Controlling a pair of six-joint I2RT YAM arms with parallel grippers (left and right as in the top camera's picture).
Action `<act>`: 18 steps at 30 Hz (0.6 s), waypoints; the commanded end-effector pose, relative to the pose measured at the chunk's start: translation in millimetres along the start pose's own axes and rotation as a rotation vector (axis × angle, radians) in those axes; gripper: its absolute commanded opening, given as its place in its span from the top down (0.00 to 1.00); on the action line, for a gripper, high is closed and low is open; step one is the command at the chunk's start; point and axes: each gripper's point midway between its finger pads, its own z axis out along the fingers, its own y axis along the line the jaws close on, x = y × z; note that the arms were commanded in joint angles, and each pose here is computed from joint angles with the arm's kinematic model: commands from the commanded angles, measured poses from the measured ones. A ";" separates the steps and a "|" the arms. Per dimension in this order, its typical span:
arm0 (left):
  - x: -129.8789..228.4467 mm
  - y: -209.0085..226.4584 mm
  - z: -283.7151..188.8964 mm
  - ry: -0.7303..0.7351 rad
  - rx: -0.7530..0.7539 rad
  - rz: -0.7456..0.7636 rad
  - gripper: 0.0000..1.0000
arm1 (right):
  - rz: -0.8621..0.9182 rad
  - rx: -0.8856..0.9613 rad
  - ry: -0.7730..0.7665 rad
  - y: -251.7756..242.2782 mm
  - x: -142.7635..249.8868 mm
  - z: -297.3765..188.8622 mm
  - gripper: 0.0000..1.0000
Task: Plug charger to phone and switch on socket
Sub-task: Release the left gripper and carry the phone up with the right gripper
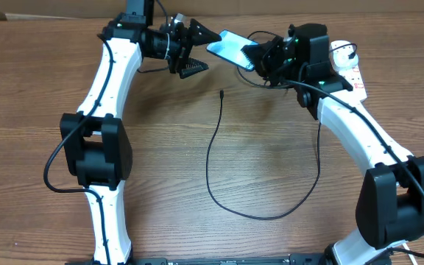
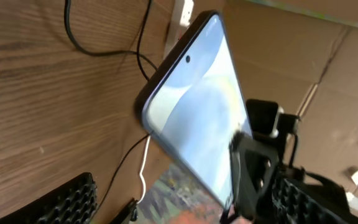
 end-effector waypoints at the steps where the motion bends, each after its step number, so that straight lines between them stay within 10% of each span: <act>1: -2.6 -11.0 -23.3 0.008 0.071 0.127 0.15 | -0.027 -0.079 -0.016 31.1 -9.9 -21.7 0.96; 8: 16.8 -21.2 -54.4 0.072 0.248 0.432 0.16 | -0.026 -0.086 -0.003 29.6 -13.6 -25.7 0.96; 18: 32.3 -19.8 -33.9 0.128 0.226 0.369 0.18 | -0.051 -0.141 -0.012 45.5 -12.4 -24.9 0.96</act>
